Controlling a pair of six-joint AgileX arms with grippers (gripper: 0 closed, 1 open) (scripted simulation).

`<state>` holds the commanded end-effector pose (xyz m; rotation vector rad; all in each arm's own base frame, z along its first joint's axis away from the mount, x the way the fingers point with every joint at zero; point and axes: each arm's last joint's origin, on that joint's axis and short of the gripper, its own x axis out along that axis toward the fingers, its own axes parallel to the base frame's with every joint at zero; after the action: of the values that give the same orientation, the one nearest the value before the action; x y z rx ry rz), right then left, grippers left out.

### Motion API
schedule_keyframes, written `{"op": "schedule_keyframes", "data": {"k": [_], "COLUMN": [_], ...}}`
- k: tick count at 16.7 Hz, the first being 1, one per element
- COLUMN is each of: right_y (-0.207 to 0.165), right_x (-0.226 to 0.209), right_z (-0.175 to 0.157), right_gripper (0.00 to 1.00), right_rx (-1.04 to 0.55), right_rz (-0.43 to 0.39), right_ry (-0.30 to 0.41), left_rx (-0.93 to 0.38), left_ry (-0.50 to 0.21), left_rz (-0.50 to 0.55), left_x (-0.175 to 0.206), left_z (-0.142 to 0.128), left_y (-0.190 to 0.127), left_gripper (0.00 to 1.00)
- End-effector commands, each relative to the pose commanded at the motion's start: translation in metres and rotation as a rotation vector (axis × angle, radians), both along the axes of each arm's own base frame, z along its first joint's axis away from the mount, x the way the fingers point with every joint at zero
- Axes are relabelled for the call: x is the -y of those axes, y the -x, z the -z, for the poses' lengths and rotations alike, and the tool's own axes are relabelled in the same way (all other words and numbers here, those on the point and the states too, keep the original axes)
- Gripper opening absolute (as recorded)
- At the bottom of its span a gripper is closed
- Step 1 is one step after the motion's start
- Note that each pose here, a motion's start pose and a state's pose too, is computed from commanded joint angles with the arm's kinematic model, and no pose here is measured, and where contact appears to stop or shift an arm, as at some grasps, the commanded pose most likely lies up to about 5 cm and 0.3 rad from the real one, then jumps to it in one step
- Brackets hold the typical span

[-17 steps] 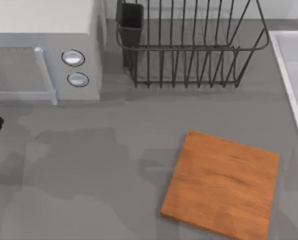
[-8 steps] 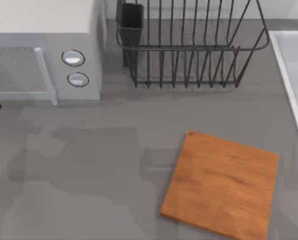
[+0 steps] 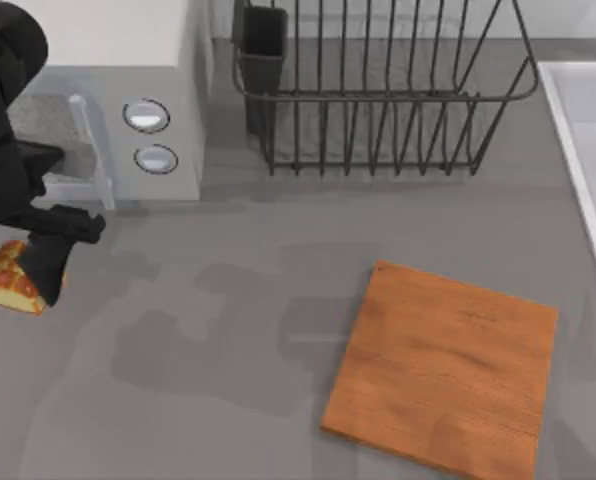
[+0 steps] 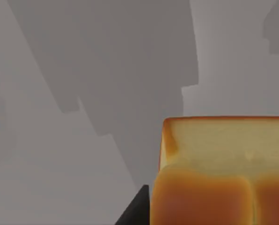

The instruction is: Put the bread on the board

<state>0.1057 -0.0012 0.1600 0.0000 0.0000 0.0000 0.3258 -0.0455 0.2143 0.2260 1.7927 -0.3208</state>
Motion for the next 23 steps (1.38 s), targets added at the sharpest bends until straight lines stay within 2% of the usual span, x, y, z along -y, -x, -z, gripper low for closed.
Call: {"op": "schedule_keyframes", "data": {"k": [5, 9, 14, 19, 23], "right_y": [0.000, 0.000, 0.000, 0.000, 0.000], "right_x": [0.000, 0.000, 0.000, 0.000, 0.000], "right_z": [0.000, 0.000, 0.000, 0.000, 0.000], "right_gripper": [1.00, 1.00, 1.00, 1.00, 1.00], "right_rx": [0.000, 0.000, 0.000, 0.000, 0.000], "right_rz": [0.000, 0.000, 0.000, 0.000, 0.000], "right_ry": [0.000, 0.000, 0.000, 0.000, 0.000], "left_rx": [-0.054, 0.010, 0.110, 0.146, 0.142], "left_ry": [-0.049, -0.081, -0.077, -0.061, -0.062], "left_rz": [0.013, -0.025, -0.125, -0.258, -0.327], "left_x": [0.097, 0.180, 0.271, 0.336, 0.360], "left_z": [-0.005, -0.012, -0.014, 0.009, 0.030], "left_y": [-0.011, -0.007, 0.016, 0.039, 0.048], "left_gripper": [0.00, 0.00, 0.00, 0.00, 0.00]}}
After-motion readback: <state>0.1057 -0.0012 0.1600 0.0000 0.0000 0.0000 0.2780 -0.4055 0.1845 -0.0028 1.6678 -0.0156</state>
